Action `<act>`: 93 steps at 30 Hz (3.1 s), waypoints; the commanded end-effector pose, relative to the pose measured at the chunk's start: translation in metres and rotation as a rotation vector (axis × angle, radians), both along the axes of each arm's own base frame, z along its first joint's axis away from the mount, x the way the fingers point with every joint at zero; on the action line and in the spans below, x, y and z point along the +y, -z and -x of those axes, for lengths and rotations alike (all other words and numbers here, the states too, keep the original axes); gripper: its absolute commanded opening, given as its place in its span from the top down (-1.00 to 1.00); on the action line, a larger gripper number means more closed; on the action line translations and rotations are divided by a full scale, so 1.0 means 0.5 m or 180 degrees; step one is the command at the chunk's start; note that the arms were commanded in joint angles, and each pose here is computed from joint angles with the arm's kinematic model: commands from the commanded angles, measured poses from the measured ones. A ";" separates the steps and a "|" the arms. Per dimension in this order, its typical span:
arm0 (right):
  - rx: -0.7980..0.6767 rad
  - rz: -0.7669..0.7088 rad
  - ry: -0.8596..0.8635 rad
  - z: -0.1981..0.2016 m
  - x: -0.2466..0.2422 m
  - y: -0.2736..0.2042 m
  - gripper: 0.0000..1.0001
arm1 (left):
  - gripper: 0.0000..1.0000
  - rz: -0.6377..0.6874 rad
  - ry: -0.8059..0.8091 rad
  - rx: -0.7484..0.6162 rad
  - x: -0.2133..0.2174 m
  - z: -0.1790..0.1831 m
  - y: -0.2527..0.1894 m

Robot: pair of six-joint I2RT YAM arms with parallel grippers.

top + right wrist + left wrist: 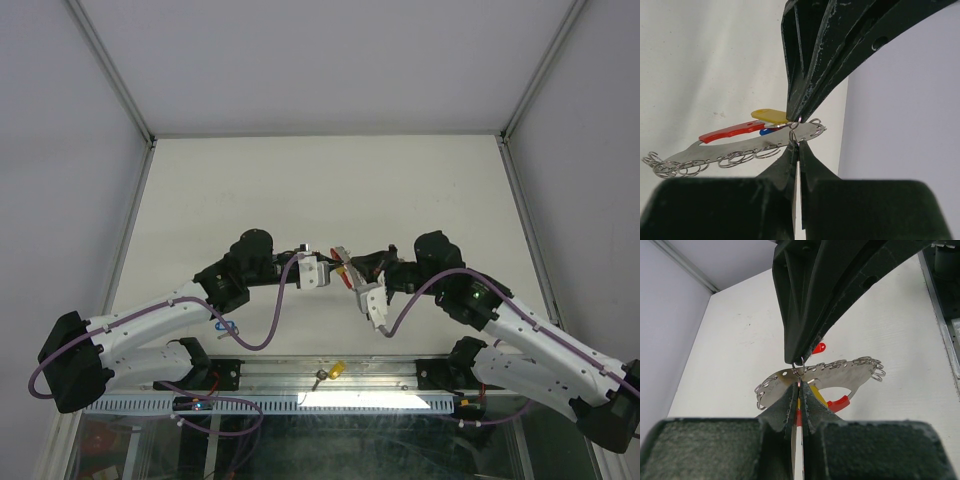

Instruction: Put the keys on the keyring

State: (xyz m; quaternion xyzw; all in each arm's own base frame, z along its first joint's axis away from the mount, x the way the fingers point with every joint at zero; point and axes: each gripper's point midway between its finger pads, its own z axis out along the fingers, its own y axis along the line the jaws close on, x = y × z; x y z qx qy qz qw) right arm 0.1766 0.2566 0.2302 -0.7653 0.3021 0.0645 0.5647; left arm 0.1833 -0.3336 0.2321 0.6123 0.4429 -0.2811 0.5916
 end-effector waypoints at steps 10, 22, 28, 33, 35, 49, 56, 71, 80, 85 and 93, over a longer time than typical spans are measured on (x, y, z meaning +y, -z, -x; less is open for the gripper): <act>-0.0132 -0.0397 -0.0120 0.003 0.037 -0.085 1.00 | 1.00 0.0169 0.0053 -0.0183 -0.017 -0.002 -0.055; -0.0020 -0.0365 -0.0122 0.011 0.039 -0.071 1.00 | 1.00 0.0161 0.0001 -0.0185 -0.014 -0.007 -0.053; -0.0057 -0.0292 0.0044 0.002 0.018 -0.063 1.00 | 1.00 0.0212 -0.0062 -0.0195 -0.010 -0.010 -0.062; 0.0133 -0.0421 0.0269 -0.002 0.003 -0.069 1.00 | 1.00 0.0418 -0.0231 -0.0010 0.000 -0.016 -0.080; 0.0294 -0.0493 0.0408 -0.004 -0.005 -0.069 1.00 | 1.00 0.0546 -0.0313 0.0162 0.006 -0.018 -0.086; 0.2029 -0.1122 0.1160 0.044 -0.039 -0.061 1.00 | 1.00 0.0965 -0.0728 0.1458 0.052 0.008 -0.024; 0.2653 -0.0959 0.1233 0.092 -0.048 -0.039 1.00 | 1.00 0.1289 -0.0319 0.1474 0.054 0.056 -0.086; 0.3383 -0.1501 0.1050 0.121 -0.010 -0.078 1.00 | 1.00 0.1778 0.0306 0.1720 0.038 0.109 -0.130; 0.3157 -0.1394 0.1669 0.085 -0.060 -0.046 1.00 | 1.00 0.0708 -0.1230 0.1946 0.070 -0.013 0.043; 0.2991 -0.1382 0.2054 0.059 -0.094 -0.038 1.00 | 1.00 -0.0052 -0.2044 0.2112 0.124 -0.050 0.134; 0.3020 -0.1380 0.2217 0.057 -0.108 -0.031 1.00 | 1.00 -0.1090 -0.2148 0.2554 0.090 -0.052 0.294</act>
